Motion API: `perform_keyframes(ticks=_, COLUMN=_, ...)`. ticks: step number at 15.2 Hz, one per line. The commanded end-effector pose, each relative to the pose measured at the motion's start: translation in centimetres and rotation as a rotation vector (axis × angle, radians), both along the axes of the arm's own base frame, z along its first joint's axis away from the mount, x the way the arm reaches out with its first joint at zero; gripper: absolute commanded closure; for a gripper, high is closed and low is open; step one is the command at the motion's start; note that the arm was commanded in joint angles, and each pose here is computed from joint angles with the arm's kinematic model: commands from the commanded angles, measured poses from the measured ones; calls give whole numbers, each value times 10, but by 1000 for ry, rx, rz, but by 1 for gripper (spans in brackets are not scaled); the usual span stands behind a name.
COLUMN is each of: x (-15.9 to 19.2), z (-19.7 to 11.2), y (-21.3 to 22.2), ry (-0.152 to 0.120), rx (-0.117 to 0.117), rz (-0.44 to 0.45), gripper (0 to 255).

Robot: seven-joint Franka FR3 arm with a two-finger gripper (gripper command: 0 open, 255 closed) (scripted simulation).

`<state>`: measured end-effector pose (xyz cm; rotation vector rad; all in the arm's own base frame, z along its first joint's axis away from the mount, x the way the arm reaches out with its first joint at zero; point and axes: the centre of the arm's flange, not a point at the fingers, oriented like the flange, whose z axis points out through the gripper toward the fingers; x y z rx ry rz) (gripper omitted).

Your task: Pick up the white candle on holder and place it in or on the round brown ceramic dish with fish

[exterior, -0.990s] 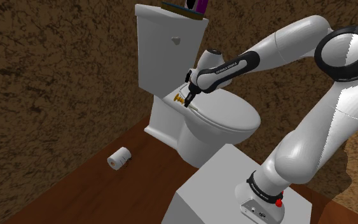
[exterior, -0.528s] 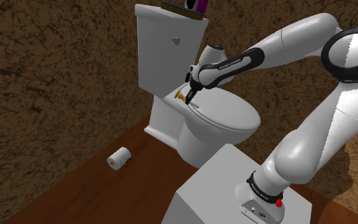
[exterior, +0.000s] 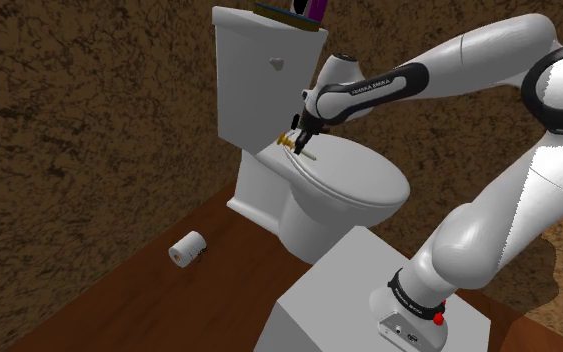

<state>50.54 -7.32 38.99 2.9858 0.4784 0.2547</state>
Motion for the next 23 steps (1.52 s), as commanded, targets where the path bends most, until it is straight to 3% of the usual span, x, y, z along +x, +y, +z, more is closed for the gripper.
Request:
perform_keyframes(ticks=1, x=-2, z=12, y=1, ry=1, rx=0, rz=0, gripper=255)
perform_keyframes(ticks=12, x=-2, z=66, y=1, ry=1, rx=0, rz=0, gripper=255)
perform_keyframes(ticks=23, x=55, z=69, y=-133, ry=1, rx=0, rz=0, gripper=255)
